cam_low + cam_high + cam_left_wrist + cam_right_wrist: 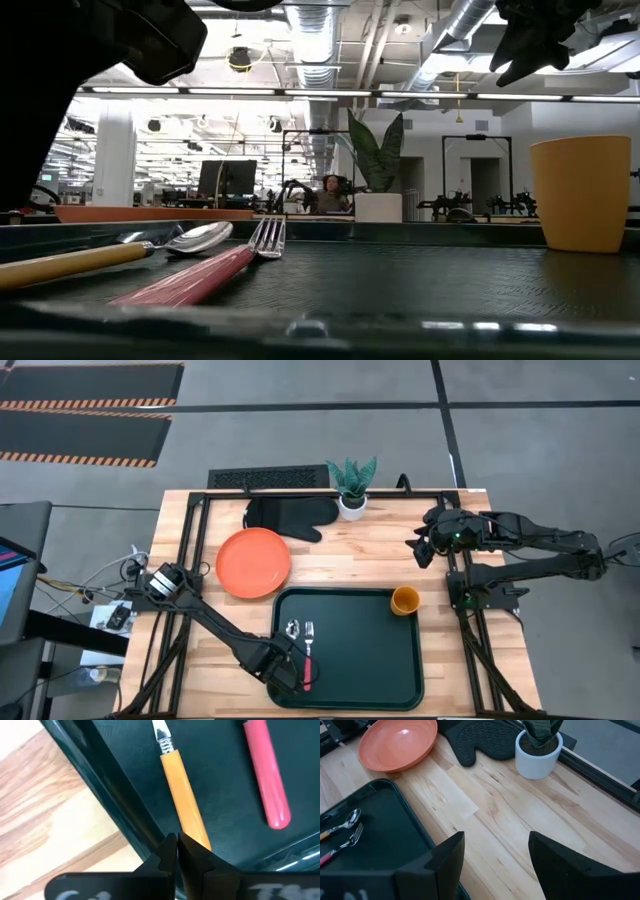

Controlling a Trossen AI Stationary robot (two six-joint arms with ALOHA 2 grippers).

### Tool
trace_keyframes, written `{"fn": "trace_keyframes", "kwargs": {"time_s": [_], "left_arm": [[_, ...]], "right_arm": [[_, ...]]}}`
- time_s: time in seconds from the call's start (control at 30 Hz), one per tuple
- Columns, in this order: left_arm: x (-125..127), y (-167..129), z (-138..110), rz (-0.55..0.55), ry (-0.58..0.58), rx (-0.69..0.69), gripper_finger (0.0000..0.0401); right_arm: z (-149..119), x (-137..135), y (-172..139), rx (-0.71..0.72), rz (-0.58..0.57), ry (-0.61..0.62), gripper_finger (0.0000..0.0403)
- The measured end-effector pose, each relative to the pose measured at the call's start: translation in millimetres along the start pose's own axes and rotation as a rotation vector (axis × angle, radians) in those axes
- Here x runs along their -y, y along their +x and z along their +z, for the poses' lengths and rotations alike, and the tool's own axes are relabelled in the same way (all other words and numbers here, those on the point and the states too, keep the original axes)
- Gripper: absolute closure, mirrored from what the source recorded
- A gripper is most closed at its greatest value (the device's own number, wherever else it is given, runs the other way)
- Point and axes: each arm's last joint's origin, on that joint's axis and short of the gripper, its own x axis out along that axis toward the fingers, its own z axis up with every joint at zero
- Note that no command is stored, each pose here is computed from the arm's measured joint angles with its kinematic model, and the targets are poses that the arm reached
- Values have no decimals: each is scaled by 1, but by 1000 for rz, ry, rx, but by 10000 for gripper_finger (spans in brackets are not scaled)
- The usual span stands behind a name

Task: Pick and place plate/cup/fork/spoon on tray
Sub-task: Put the yellow spoon on the black tray to the left of the pink fork

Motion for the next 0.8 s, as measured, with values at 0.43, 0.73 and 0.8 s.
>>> {"fn": "trace_keyframes", "kwargs": {"time_s": [0.43,0.73,0.8], "left_arm": [[1,3,-3,3,10,-4,401],[15,11,0,67,80,-18,401],[18,10,0,64,82,-19,401]], "right_arm": [[0,0,0,0,0,-15,159],[0,0,0,2,1,-22,159],[0,0,0,2,1,-22,159]]}}
